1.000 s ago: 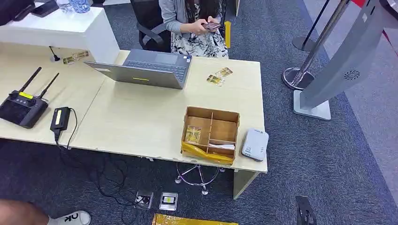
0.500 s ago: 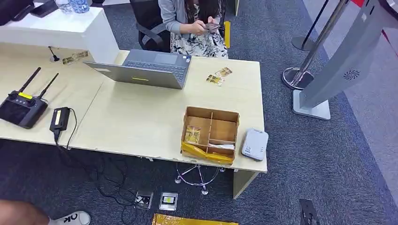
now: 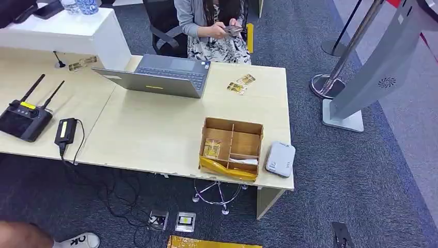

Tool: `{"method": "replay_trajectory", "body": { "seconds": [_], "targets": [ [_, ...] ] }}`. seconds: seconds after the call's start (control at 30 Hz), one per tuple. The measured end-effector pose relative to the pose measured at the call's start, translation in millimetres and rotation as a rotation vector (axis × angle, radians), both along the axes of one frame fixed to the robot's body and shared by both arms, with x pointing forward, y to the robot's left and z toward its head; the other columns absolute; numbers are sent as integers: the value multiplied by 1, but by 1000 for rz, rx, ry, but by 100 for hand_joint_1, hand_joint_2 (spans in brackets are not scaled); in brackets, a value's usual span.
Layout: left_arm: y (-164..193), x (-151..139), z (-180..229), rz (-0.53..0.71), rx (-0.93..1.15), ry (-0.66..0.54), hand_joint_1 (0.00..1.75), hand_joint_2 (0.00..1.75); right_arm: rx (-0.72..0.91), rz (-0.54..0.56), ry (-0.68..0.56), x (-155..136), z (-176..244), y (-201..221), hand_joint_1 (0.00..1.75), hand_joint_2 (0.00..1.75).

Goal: Pass the card to the sensor for recognition and then transmit it.

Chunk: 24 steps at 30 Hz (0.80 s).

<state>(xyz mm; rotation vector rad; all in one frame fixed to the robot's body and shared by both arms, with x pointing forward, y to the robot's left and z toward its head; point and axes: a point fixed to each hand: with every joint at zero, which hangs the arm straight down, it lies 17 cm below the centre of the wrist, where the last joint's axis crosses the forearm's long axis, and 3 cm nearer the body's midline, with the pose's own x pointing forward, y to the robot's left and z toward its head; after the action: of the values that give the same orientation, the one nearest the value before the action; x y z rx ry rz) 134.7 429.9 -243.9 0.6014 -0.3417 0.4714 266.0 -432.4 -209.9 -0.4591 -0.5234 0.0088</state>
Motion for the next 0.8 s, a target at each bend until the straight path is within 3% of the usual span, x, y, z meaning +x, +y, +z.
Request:
{"method": "replay_trajectory", "body": {
  "seconds": [0.8],
  "targets": [
    [-9,-3,-6,19,-66,-5,0,0,0,23,17,-4,-3,5,0,0]
  ]
}}
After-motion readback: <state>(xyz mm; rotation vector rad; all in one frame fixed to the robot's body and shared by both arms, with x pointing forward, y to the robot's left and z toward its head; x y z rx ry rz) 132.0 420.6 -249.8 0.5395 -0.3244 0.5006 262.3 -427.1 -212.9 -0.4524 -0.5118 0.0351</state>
